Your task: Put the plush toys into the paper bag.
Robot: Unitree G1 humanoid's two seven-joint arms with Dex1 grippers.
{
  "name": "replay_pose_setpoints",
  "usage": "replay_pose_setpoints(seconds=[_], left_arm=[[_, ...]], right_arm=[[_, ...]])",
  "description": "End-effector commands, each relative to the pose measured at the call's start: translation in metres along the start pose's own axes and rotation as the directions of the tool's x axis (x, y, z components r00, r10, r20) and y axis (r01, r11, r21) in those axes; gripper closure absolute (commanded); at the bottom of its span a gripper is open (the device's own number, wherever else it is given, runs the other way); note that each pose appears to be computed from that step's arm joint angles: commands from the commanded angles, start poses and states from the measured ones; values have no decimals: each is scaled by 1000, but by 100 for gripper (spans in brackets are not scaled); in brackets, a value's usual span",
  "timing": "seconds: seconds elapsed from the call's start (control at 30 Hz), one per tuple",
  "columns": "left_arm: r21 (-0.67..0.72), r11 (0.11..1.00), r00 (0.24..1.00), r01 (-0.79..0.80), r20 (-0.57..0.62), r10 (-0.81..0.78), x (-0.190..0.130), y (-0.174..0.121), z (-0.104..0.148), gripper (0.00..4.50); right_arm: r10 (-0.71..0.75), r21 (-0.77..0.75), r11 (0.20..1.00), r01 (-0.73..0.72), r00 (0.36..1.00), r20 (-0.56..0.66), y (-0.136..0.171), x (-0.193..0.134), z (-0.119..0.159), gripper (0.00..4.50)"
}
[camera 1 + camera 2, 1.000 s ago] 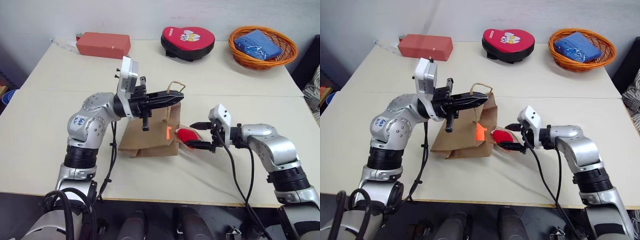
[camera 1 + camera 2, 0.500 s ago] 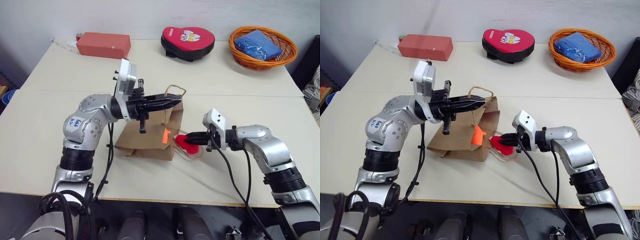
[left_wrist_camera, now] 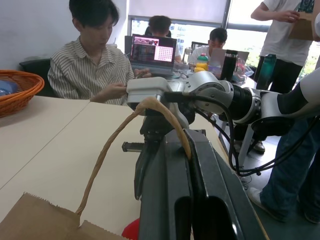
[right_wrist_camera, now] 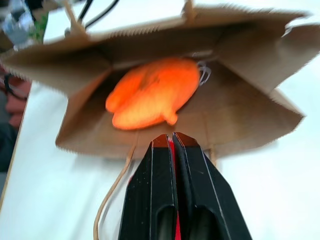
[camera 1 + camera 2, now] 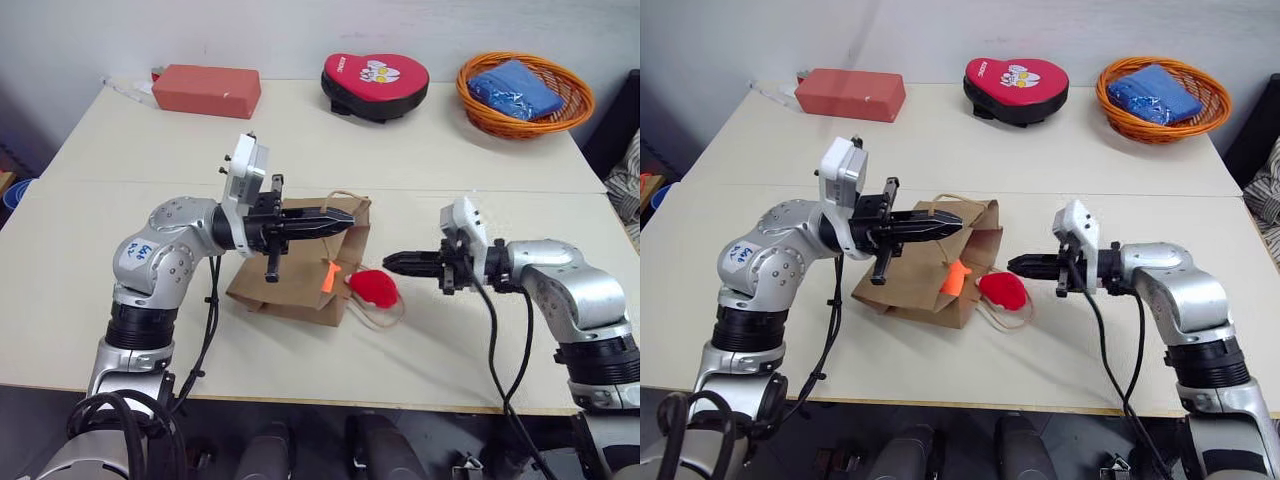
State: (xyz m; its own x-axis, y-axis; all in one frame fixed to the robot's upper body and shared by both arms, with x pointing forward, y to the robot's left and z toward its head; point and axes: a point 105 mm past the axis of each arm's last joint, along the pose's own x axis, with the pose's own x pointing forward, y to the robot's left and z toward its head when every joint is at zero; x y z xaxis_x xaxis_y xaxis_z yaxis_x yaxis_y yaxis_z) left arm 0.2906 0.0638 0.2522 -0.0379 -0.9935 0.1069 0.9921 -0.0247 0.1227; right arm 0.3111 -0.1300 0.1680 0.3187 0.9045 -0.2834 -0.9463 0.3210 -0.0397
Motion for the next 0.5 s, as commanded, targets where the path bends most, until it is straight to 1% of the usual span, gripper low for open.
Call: replay_pose_setpoints(seconds=[0.03, 0.13, 0.17, 0.33, 0.43, 0.5], left_arm=[[50, 998, 999, 35, 3, -35, 3, -6, 10, 450], [50, 998, 999, 36, 3, -36, 4, -6, 10, 450], [50, 998, 999, 35, 3, -35, 4, -6, 10, 450], [47, 998, 999, 32, 2, -32, 3, -6, 10, 450], [47, 998, 1000, 30, 3, -30, 3, -6, 10, 450], [47, 998, 1000, 30, 2, -30, 3, -6, 10, 450]], right_arm=[[-22, -80, 997, 18, 998, -56, 7, 11, -10, 312], [-57, -135, 990, 46, 995, -77, 4, 15, -16, 212], [-46, -142, 989, 33, 995, -91, 6, 15, -19, 180], [-69, -157, 986, 47, 987, -142, 1, 18, -30, 180], [-77, -151, 987, 56, 988, -135, -1, 20, -30, 243], [-61, -156, 987, 38, 987, -147, 1, 22, -33, 309]])
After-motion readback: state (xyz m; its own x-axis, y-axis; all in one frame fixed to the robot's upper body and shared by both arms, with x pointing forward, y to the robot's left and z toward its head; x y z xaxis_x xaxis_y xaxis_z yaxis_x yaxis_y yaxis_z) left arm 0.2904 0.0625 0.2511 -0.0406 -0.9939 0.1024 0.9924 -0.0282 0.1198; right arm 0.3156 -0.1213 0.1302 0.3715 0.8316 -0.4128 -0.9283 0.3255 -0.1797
